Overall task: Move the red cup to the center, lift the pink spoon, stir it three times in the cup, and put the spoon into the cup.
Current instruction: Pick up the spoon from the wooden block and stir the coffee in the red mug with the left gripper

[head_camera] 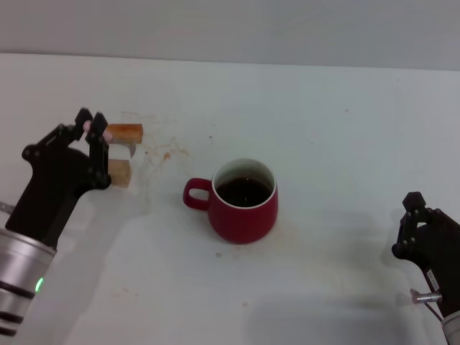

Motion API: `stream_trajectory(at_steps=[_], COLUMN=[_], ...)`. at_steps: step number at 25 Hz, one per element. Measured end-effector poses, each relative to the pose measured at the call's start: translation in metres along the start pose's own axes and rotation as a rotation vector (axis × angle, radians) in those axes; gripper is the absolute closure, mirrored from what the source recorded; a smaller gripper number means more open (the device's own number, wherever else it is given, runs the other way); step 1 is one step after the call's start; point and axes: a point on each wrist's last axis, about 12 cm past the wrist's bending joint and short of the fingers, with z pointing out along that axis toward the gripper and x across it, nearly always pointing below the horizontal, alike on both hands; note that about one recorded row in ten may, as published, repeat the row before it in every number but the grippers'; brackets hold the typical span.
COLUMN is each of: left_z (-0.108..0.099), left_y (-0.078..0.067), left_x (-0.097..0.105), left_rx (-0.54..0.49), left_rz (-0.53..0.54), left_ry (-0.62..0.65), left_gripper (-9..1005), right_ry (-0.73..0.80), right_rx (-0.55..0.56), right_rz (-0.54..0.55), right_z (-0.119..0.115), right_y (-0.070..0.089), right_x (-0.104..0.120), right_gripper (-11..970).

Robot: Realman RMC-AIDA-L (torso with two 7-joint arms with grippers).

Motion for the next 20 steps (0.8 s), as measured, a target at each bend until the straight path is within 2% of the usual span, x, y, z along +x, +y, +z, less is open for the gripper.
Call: stream_trajectory(at_steps=[8,10,13,15,16,20], left_z=[0.011,0.010,0.007,0.001,-0.001,-0.007], left_y=[-0.007,-0.011,-0.013,-0.016,-0.017,-0.019], left_x=[-0.011,-0.016,-0.020,-0.025,-0.028,-0.033], left_rx=[0.061,0.111,0.130,0.152,0.163,0.199], left_rz=[-0.032,-0.053,-0.060,-0.074,-0.096,-0.134], left_ry=[-0.081,-0.123,-0.155,-0.199,-0.221,-0.258], left_gripper=[853,852,850,848,848,845], right_ry=[-0.014,-0.033,-0.058,-0.063,-0.063,-0.054], right_rx=[0.031,0.074,0.162,0.257,0.257,0.345], right_rz=[0.000,-0.003,-0.014,-0.034,-0.034,-0.058], right_z=[-0.003,-0.007,-0.014,-0.020,-0.020,-0.026], right_y=[-0.005,-0.011,-0.025,-0.042,-0.042,-0.059], right_x=[-0.001,-0.002,-0.004,-0.004,-0.004,-0.002], right_gripper=[960,960,960,960,960,960])
